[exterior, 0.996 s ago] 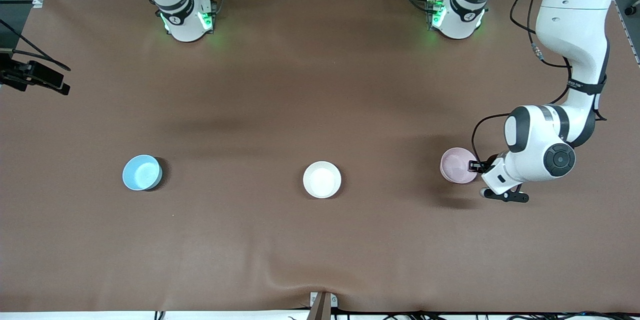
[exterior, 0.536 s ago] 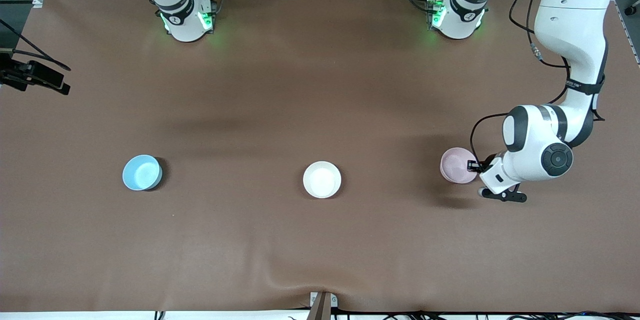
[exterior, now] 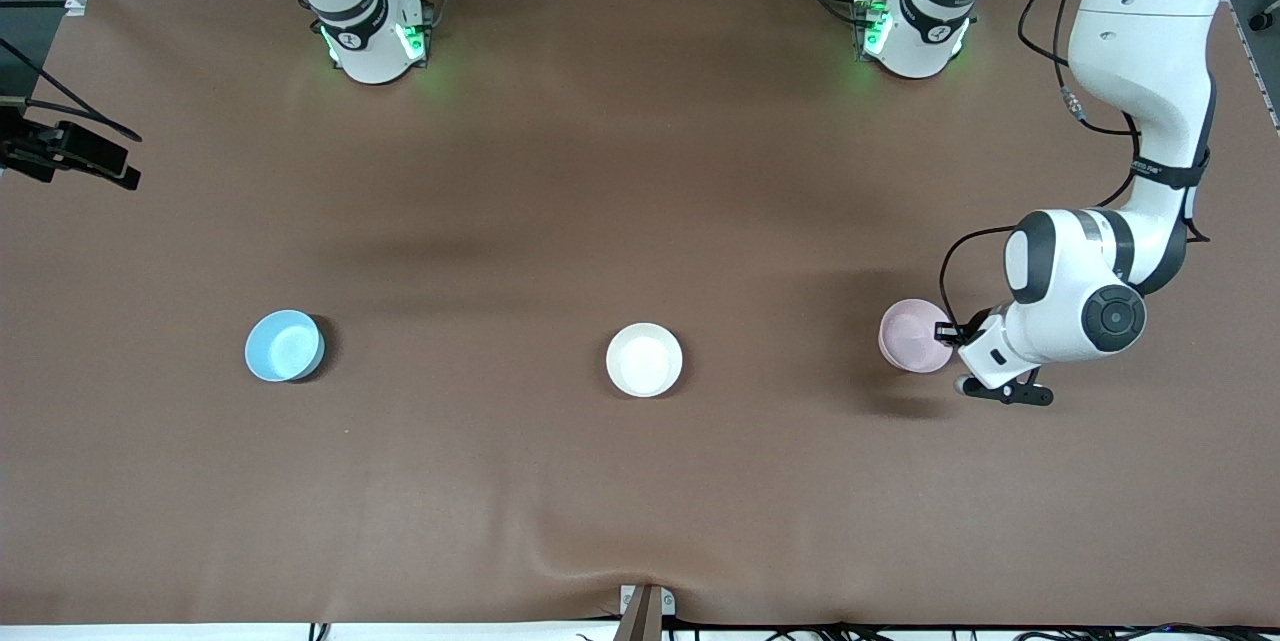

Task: Stack pink and blue bowls on white bowl
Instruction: 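Lower the left gripper and grasp the pink bowl rim, then carry the pink bowl with the left gripper over the white bowl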

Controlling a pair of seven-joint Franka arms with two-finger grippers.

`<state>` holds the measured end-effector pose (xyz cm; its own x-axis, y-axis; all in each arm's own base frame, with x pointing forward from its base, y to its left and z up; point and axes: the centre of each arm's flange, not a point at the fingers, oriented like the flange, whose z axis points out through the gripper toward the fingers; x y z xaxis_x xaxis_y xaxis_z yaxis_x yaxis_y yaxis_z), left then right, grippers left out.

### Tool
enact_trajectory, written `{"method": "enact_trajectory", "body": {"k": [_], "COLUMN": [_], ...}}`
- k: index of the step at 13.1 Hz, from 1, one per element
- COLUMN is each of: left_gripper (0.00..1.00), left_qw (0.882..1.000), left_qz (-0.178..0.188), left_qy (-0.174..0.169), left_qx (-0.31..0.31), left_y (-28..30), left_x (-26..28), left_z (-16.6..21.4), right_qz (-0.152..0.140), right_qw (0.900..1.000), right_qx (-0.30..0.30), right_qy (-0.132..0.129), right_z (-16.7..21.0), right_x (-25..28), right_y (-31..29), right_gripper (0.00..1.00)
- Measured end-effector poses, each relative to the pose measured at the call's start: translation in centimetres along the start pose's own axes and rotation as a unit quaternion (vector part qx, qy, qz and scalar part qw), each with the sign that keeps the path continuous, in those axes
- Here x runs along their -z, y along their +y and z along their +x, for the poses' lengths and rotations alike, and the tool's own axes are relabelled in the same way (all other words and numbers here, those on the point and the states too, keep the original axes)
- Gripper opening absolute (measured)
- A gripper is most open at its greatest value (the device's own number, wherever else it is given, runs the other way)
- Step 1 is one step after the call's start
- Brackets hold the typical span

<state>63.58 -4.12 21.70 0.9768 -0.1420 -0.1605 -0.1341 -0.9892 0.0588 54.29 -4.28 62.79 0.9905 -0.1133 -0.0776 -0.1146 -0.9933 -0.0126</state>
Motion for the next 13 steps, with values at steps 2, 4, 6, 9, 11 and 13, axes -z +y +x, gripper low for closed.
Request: {"method": "enact_trajectory", "body": {"k": [2, 4, 6, 9, 11, 13], "left_gripper": [0.02, 0.02, 0.02, 0.02, 0.02, 0.02], "left_qw": [1.000, 0.999, 0.999, 0.998, 0.996, 0.994], "left_qz": [-0.001, -0.009, -0.016, -0.024, -0.038, -0.052], "left_qy": [0.008, 0.017, 0.020, 0.027, 0.029, 0.026], "left_qx": [0.015, 0.032, 0.044, 0.054, 0.075, 0.092], "left_y": [0.5, 2.7, 5.7, 9.6, 12.6, 16.8], "left_x": [0.8, 2.1, 4.0, 7.4, 8.7, 8.8], "left_z": [0.3, 1.0, 1.6, 2.4, 2.6, 2.5], "right_qz": [0.000, 0.000, 0.000, 0.000, 0.000, 0.000], "right_qw": [1.000, 1.000, 1.000, 1.000, 1.000, 1.000], "right_qx": [0.000, 0.000, 0.000, 0.000, 0.000, 0.000], "right_qy": [0.000, -0.001, -0.003, -0.004, -0.004, -0.004], "right_z": [0.0, 0.0, -0.1, -0.1, -0.1, -0.1], "right_x": [0.0, 0.0, -0.1, -0.1, -0.1, -0.1], "right_y": [0.0, 0.0, 0.0, 0.0, 0.0, 0.0], "right_gripper": [1.00, 1.00, 1.00, 1.00, 1.00, 1.00]}}
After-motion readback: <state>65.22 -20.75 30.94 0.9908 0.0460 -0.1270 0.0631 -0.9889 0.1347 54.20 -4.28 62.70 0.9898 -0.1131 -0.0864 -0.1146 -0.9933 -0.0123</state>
